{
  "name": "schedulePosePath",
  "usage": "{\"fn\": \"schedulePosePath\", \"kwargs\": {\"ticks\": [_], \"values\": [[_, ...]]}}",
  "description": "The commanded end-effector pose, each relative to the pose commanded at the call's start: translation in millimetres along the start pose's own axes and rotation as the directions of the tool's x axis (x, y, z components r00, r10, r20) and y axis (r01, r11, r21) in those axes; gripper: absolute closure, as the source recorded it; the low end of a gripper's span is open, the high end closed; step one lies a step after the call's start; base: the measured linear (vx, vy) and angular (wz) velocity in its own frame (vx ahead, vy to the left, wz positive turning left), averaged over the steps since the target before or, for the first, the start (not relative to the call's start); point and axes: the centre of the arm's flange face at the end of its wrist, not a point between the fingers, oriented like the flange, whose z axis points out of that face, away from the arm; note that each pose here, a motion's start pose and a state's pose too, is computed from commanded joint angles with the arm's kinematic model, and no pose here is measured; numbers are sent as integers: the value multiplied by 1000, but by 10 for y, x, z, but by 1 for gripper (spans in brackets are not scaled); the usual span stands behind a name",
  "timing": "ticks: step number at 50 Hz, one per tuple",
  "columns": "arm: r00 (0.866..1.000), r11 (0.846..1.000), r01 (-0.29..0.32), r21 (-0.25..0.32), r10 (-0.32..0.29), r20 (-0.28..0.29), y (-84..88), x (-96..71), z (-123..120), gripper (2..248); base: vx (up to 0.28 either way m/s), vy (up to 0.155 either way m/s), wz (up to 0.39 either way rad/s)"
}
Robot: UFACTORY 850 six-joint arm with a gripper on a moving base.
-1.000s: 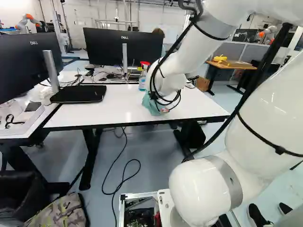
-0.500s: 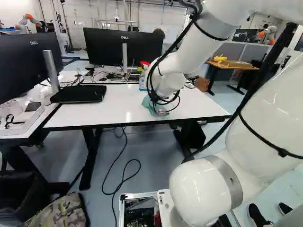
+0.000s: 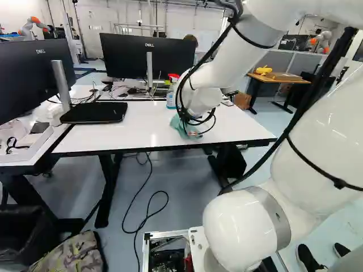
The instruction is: Clean the table with the green towel
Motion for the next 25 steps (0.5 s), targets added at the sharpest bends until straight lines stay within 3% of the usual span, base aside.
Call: {"fn": "schedulePosePath", "kwargs": {"ticks": [25], "values": [[998,998,-46,-34,44,-55,173,351,28,219,0,0,0]]}}
